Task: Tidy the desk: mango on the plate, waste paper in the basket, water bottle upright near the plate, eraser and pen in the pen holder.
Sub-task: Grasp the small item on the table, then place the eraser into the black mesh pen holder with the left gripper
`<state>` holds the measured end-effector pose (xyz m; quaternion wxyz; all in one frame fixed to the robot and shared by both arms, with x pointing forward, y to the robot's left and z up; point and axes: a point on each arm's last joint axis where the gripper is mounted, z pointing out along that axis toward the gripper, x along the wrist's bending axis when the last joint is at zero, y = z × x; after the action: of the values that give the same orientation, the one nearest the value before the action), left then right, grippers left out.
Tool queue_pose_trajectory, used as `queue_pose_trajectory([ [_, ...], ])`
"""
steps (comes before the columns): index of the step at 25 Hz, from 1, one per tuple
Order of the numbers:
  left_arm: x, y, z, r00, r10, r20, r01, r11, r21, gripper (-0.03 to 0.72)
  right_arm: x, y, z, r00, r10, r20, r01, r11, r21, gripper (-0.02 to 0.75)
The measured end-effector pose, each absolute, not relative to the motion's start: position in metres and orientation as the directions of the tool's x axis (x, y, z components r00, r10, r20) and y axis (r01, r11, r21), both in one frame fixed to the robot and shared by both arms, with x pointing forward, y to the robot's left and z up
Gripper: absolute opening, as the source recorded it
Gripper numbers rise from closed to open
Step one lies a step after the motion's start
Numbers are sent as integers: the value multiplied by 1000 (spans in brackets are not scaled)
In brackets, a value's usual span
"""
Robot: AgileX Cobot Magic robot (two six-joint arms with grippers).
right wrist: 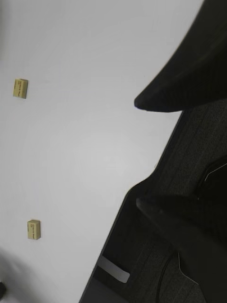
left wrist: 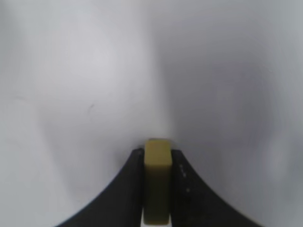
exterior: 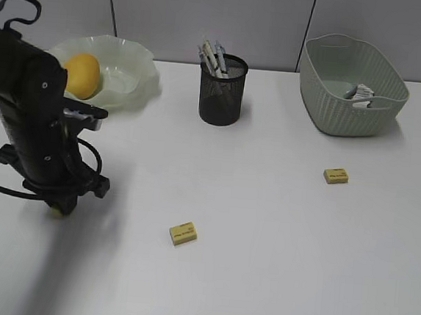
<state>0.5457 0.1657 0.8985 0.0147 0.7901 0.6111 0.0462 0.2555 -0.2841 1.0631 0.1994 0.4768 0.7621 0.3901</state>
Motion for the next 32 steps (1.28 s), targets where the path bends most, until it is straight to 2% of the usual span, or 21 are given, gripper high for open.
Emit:
queue_pose_trajectory([
  [3,557,159,914,245,968,54,963,-250,100,113,256,-284,1063,-466,882,68,571,241,785,447],
  [5,568,152,930,241,970,39,958,-244,152,113,256,-284,1063,-466,882,68,571,241,785,447],
  [12,613,120,1019,243,967,-80,859,-177,481,112,256,-284,1063,-466,882,68,571,241,785,447],
  [15,629,108,1053,256,952,-167,769,-96,631,112,256,-284,1063,-466,882,68,571,241,785,447],
  [18,639,100,1077,271,925,-265,672,15,741,111,256,-284,1063,-466,882,68,571,241,785,447],
  [22,648,93,1090,271,878,-394,580,178,795,112,256,-284,1063,-466,882,68,571,241,785,447],
  [25,657,87,1081,259,853,-453,550,255,795,112,256,-284,1063,-466,882,68,571,241,785,447],
  [32,666,59,1036,271,850,-451,567,238,789,112,256,-284,1063,-462,884,73,573,234,785,447],
])
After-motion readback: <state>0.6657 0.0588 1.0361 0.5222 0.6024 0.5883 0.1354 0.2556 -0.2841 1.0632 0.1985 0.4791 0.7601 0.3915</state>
